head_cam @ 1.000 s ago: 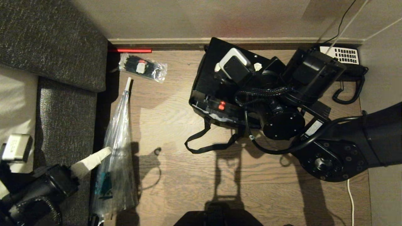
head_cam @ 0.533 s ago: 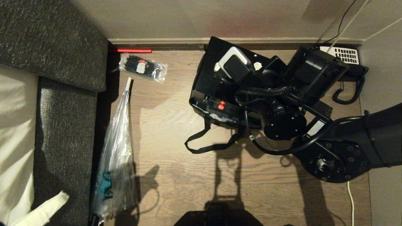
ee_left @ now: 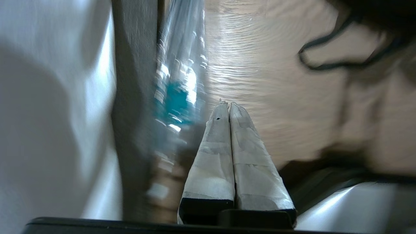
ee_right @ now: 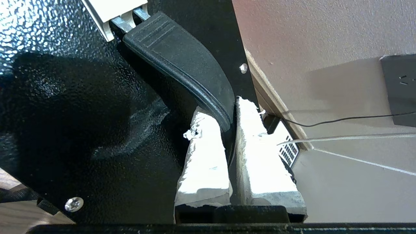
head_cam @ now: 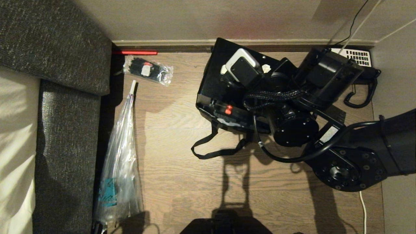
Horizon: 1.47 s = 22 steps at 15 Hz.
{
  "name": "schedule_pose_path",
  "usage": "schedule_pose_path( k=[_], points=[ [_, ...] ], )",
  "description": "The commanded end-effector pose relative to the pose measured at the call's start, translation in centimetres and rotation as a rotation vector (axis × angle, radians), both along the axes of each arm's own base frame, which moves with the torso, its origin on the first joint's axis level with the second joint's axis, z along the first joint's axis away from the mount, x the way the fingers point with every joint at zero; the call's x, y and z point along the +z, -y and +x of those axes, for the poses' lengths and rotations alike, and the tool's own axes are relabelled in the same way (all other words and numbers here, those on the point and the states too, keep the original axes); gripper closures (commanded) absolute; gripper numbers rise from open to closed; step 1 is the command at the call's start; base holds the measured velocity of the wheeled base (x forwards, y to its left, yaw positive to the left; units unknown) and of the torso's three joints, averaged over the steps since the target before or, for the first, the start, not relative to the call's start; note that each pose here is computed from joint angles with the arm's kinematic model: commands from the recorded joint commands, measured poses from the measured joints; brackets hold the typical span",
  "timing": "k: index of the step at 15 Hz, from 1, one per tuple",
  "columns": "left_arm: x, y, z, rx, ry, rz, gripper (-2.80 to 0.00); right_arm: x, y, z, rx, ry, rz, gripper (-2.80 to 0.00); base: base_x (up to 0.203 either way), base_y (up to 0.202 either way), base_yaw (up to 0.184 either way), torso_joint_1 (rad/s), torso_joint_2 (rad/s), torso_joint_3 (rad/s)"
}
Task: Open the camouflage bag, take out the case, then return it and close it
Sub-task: Lift the black box
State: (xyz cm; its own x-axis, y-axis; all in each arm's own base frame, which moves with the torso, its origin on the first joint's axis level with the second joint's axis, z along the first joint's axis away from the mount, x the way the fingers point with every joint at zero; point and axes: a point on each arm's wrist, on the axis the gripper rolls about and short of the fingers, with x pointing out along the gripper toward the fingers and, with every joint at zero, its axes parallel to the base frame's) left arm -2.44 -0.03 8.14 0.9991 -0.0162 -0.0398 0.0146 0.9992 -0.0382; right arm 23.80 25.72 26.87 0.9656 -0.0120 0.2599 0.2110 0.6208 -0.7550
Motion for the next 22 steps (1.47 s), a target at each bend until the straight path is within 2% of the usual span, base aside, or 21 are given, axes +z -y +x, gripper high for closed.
schedule_pose_path(
  k=[1,4,7,14,22],
  points=[
    [-0.6,0.0,0.1,-0.014,0.033,0.149,0.00,0.0,0.0,0.0,-0.006,0.001,-0.002,0.00,0.000,0.000,0.000,0.000,0.00,0.000],
    [-0.6,0.0,0.2,-0.004,0.046,0.110,0.00,-0.1,0.0,0.0,-0.007,-0.002,-0.007,0.00,0.000,0.000,0.000,0.000,0.00,0.000],
    [-0.6,0.0,0.2,-0.004,0.045,0.107,0.00,-0.2,-0.1,0.1,-0.007,-0.005,-0.010,0.00,0.000,0.000,0.000,0.000,0.00,0.000],
    [-0.6,0.0,0.2,-0.004,0.046,0.108,0.00,-0.5,0.0,0.0,-0.016,-0.029,-0.074,0.00,0.000,0.000,0.000,0.000,0.00,0.000],
    [-0.6,0.0,0.2,-0.004,0.046,0.108,0.00,1.2,0.9,-0.7,-0.029,-0.023,-0.140,0.00,0.000,0.000,0.000,0.000,0.00,0.000]
  ],
)
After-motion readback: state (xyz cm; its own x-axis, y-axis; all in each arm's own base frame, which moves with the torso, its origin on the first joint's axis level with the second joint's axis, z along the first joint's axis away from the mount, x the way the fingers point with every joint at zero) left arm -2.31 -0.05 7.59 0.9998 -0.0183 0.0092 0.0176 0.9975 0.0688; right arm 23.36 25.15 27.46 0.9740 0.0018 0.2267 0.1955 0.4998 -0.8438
